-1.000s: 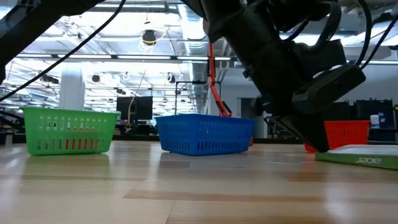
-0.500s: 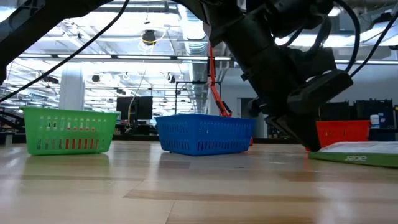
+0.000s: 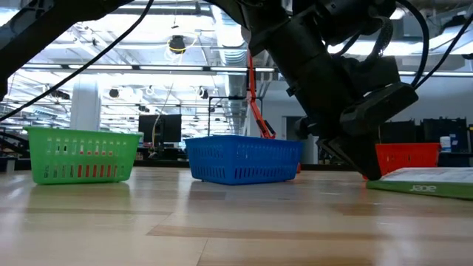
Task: Pick and place items into bin
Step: Put the card reader box into the red basket
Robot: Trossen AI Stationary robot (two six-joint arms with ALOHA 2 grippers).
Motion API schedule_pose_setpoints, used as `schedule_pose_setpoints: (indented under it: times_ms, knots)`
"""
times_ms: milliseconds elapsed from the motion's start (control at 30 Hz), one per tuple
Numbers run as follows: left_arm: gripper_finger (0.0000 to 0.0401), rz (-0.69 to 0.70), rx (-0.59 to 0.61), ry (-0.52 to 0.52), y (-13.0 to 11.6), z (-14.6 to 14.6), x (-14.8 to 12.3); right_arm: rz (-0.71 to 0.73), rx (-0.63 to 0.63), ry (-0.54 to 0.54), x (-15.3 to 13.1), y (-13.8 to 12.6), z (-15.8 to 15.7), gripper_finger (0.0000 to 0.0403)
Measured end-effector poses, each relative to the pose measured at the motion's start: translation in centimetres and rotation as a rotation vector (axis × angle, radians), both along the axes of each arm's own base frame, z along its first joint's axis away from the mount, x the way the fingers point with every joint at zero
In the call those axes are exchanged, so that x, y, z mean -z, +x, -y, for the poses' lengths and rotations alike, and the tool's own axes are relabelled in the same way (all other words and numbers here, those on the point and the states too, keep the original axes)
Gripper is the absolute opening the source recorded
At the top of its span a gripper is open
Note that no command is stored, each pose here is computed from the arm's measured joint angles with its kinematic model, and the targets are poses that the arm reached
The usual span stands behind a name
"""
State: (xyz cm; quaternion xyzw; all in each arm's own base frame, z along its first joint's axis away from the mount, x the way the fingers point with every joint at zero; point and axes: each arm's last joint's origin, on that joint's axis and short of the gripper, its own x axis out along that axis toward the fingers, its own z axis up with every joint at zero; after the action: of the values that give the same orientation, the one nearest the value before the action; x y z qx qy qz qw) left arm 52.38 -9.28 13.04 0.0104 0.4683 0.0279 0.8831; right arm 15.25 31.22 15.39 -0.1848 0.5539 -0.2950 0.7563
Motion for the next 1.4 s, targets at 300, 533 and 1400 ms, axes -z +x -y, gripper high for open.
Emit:
schedule_pose_setpoints:
  times_ms: [300, 533, 1400]
  knots:
    - [0.0000, 0.000, 0.025, 0.006, 0.0, 0.1, 0.0, 0.576, 0.232, 0.316, -3.5, -4.1, 0.0, 0.0263]
    - [0.0000, 0.004, 0.057, 0.002, 0.1, 0.2, 0.0, 0.644, 0.357, 0.469, -1.8, -5.0, 1.4, 0.0263]
    - [0.0000, -0.004, 0.096, -0.013, 0.0, 0.2, 0.0, 0.779, 0.417, 0.948, 4.5, -6.8, 13.7, 0.0263]
